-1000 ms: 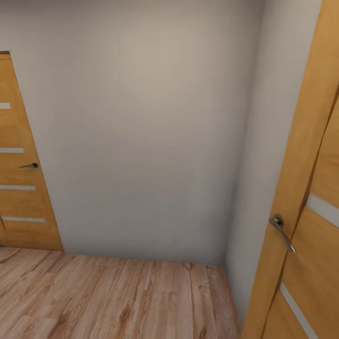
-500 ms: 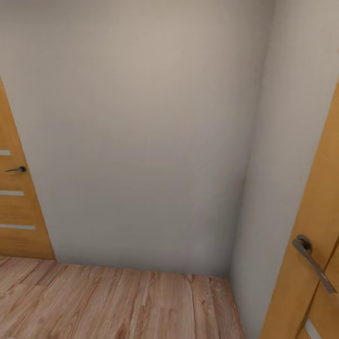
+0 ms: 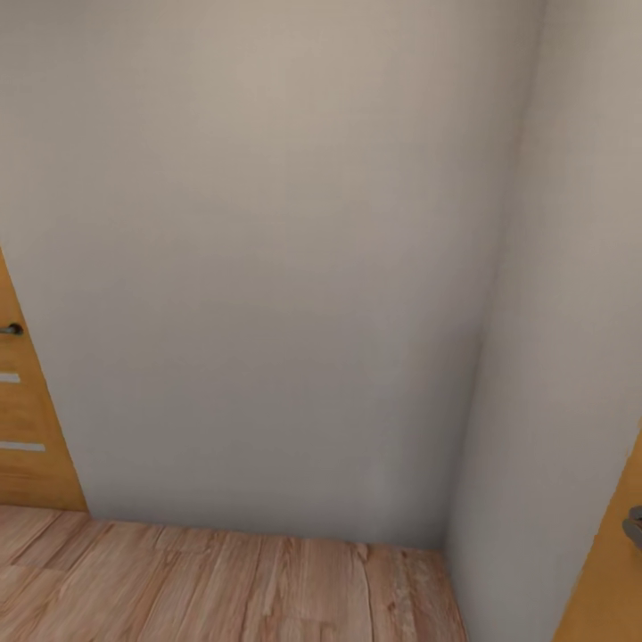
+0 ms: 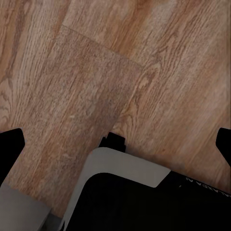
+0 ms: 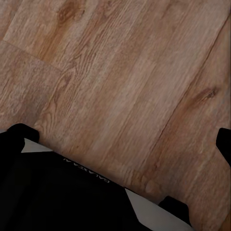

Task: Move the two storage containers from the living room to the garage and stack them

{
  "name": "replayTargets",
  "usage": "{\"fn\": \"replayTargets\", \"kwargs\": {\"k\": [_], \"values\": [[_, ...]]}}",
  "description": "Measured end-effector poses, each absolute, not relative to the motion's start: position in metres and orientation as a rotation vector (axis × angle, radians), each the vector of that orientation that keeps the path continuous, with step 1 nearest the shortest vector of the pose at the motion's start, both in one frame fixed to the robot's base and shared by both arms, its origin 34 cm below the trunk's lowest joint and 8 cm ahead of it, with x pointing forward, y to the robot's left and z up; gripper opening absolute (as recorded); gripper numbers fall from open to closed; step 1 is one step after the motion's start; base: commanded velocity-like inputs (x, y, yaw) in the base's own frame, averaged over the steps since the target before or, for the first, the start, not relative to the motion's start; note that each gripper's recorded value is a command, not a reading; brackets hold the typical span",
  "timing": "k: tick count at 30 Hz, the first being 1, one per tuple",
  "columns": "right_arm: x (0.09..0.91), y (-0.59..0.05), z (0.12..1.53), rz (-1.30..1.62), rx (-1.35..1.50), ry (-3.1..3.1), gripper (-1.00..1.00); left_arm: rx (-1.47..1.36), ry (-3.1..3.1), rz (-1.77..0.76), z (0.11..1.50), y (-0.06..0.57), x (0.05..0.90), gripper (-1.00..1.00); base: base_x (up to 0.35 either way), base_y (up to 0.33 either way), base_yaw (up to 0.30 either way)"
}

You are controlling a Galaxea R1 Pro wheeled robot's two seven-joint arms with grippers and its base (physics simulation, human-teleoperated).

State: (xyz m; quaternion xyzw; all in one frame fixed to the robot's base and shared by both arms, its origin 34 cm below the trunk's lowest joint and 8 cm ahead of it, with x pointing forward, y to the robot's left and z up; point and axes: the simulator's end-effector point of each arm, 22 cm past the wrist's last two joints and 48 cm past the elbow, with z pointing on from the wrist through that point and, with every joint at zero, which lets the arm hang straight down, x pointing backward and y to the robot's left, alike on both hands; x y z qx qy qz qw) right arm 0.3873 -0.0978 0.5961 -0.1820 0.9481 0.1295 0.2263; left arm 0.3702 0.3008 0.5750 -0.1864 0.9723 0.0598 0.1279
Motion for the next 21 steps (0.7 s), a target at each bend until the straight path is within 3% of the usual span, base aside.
{"fn": "replayTargets", "kwargs": {"k": [6, 21], "values": [[0.3866, -0.0978, 0.5956, 0.358, -0.502, 2.616, 1.0, -0.542, 2.83, 0.174, 0.5746, 0.3008, 0.37, 1.0, 0.238, 0.0, 0.042], [0.3822, -0.0969, 0.5922, 0.364, -0.501, 2.629, 1.0, -0.543, 2.843, 0.179, 0.5713, 0.3009, 0.3654, 1.0, 0.009, 0.0, 0.203]]}}
